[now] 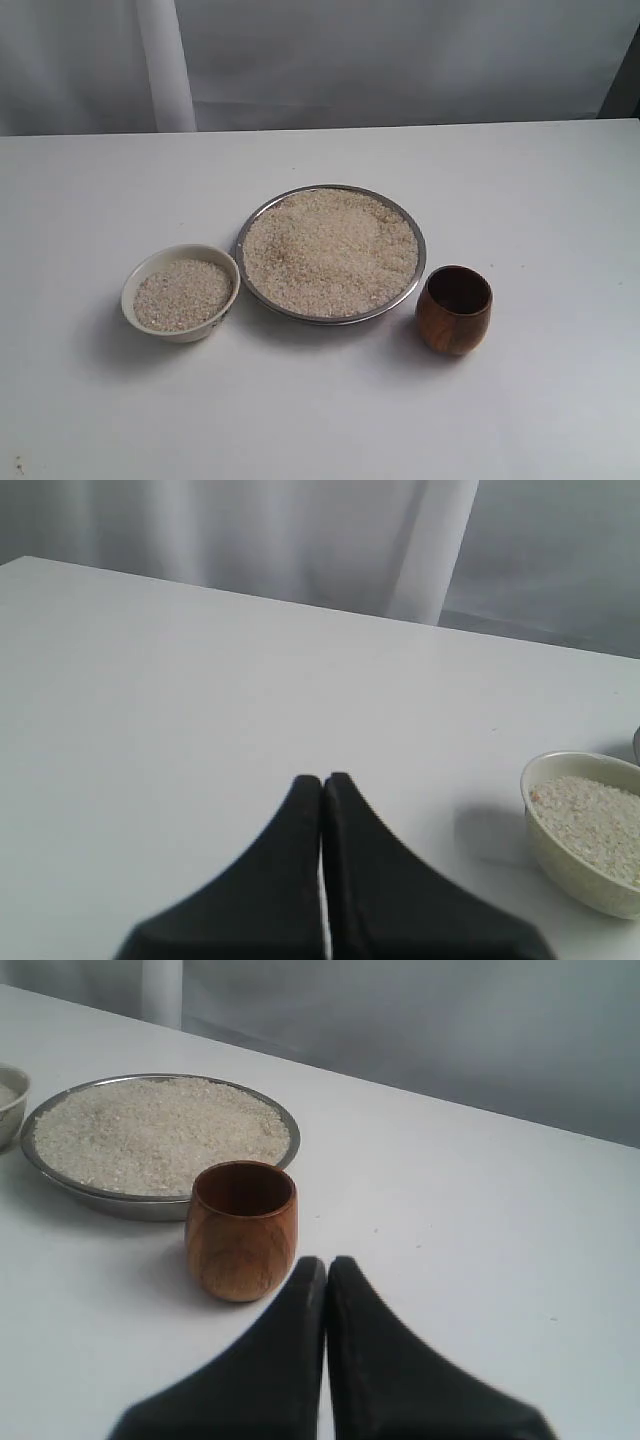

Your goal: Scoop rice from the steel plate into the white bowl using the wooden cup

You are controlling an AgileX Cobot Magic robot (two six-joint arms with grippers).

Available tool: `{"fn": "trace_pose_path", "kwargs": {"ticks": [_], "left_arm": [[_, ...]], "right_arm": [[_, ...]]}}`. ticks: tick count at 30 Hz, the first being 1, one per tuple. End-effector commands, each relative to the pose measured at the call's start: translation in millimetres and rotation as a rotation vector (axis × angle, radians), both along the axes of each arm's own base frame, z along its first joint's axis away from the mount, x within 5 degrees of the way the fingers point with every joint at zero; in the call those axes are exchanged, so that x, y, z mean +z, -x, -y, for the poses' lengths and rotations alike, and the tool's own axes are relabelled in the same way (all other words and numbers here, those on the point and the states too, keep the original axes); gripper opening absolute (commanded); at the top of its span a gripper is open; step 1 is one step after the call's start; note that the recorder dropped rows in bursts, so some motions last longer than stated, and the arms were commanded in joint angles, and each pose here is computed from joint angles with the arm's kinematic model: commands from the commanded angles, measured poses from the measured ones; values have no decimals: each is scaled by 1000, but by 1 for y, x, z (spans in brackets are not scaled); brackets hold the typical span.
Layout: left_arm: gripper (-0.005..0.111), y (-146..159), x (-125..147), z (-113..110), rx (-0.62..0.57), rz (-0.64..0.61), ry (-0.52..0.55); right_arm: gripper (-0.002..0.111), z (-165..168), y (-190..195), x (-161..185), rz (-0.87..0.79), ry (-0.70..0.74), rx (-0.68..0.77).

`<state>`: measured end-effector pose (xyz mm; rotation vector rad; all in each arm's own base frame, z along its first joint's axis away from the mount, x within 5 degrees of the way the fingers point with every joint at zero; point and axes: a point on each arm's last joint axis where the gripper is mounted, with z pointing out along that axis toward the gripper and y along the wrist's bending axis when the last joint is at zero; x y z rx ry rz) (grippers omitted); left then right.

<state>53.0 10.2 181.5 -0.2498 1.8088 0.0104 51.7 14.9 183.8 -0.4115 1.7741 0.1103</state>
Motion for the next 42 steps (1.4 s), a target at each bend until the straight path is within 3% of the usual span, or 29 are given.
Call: {"fn": "trace_pose_path", "kwargs": {"ticks": [1,22,26,30,37,42], "left_arm": [[0,0,2,1,-6,13,6],[0,0,2,1,-6,13,6],[0,0,2,1,-6,13,6],[0,0,2,1,-6,13,6],[0,0,2,1,-6,13,6],[0,0,2,1,-6,13,6]], "right_arm": [[0,1,0,-1,7,17,-4],[0,1,0,1,13,15,-3],[0,2,3,31,109,10,-8],[0,5,1,64,185,119,-17],[0,-10,-37,102,66,139,5],[0,-29,-80,107,55,139,48]]}}
